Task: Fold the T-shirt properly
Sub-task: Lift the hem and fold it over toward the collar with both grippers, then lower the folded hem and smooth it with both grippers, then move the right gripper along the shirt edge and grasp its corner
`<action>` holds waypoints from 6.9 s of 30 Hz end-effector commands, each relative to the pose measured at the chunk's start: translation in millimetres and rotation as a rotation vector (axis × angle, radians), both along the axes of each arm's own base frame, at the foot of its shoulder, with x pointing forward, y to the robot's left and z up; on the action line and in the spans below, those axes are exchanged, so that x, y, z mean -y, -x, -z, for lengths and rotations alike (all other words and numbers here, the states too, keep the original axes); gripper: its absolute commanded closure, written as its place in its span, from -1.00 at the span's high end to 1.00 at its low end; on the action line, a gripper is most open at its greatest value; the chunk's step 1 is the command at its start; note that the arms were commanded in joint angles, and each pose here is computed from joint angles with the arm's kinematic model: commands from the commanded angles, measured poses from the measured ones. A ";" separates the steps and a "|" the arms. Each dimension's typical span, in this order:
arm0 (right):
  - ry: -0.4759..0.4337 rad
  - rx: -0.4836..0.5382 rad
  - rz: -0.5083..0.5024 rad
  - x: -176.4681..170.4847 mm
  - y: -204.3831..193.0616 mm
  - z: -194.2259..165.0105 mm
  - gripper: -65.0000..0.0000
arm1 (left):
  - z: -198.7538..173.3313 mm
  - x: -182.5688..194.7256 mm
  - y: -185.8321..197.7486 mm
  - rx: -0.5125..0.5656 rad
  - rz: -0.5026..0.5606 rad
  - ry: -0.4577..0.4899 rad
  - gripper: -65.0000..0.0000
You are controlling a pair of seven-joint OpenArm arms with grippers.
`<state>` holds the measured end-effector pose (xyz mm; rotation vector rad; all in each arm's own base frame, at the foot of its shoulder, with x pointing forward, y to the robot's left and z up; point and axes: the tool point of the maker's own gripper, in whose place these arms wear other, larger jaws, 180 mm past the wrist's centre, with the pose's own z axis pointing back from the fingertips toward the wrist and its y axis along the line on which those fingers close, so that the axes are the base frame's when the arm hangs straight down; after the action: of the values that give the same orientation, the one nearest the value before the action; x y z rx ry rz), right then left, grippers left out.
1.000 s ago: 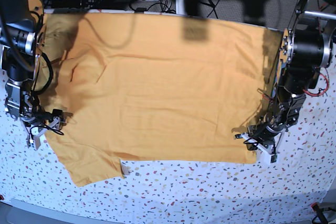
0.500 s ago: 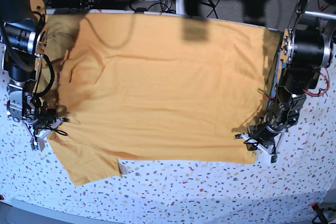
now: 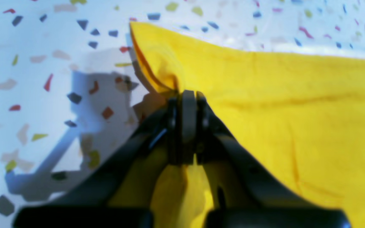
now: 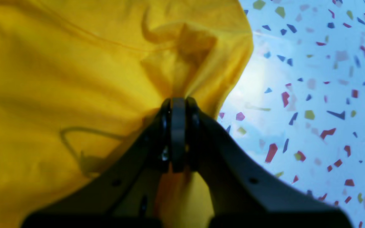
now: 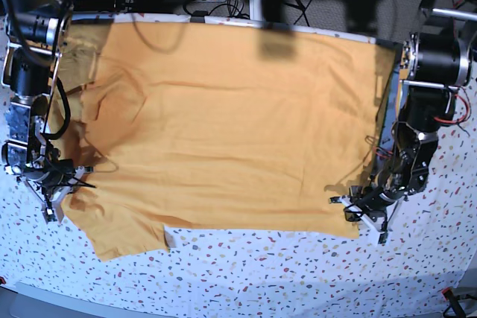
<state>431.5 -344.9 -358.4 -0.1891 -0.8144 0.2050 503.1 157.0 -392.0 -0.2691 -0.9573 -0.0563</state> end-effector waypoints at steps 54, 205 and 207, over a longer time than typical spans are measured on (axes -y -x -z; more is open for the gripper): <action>0.161 -0.112 0.061 19.4 123.2 -16.1 0.17 | 17.1 -26.4 132.0 -0.264 0.236 -0.218 -0.18; -0.235 0.064 0.012 9.8 -14.2 -7.3 -1.00 | -30.0 21.2 65.3 -0.116 0.226 -0.088 -1.00; -0.218 0.062 -0.010 5.2 -7.8 -8.4 -1.00 | -26.8 20.5 68.2 -0.142 0.231 -0.095 -1.00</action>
<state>426.6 -342.6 -374.1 0.0207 -0.8282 0.1147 418.4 134.8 -388.0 -0.2892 -0.7070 -0.2862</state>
